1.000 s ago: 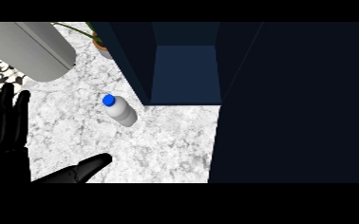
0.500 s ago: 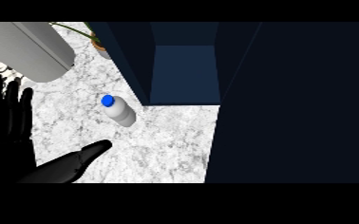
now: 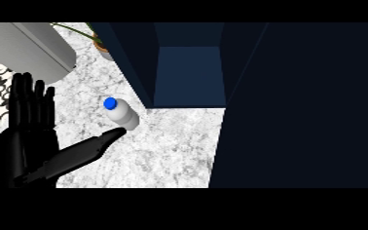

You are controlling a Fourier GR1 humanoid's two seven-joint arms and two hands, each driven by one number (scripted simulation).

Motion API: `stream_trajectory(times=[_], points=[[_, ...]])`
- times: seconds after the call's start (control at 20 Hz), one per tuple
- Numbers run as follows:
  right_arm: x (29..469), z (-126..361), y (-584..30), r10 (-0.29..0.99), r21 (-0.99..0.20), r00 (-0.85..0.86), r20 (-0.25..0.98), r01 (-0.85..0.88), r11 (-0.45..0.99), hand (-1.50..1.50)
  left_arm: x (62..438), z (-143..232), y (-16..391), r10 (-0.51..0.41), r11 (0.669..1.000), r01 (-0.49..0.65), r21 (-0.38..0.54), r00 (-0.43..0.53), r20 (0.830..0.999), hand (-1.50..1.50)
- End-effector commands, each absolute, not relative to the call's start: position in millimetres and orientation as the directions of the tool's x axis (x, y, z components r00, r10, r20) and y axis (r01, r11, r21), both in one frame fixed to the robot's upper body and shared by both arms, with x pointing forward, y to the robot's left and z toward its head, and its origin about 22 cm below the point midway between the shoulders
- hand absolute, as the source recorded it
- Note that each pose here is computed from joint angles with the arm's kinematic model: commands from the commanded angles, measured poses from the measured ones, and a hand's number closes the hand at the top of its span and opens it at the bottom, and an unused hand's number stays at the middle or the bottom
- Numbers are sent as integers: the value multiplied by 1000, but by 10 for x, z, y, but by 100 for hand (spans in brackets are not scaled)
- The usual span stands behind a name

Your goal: Pick up the bottled water, place it into the cabinet and close the cabinet

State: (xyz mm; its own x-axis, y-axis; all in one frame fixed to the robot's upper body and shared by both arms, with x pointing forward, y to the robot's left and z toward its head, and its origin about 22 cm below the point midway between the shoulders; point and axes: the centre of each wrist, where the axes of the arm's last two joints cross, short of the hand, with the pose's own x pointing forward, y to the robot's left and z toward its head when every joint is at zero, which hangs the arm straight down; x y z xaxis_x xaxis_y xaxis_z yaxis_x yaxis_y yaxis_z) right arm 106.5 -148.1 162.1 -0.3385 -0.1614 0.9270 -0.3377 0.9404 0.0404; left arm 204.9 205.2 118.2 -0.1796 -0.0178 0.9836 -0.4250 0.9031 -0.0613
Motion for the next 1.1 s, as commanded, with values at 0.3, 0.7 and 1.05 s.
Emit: stream_trajectory(times=[0.3, 0.7, 1.05], points=[[786, 1895, -1649, -106, -14, -416, 903, -275, 961, -150, 2331, 530, 2281, -32, 895, -446, -19, -106, 994, -150], [1015, 1762, -1430, -93, -25, -423, 901, -266, 964, -150, 2565, 210, 2319, -31, 908, -418, -15, -101, 994, -150], [918, 1760, -1441, -93, -22, -415, 905, -265, 964, -150, 2488, -189, 2243, -14, 927, -376, -13, -70, 997, -150]])
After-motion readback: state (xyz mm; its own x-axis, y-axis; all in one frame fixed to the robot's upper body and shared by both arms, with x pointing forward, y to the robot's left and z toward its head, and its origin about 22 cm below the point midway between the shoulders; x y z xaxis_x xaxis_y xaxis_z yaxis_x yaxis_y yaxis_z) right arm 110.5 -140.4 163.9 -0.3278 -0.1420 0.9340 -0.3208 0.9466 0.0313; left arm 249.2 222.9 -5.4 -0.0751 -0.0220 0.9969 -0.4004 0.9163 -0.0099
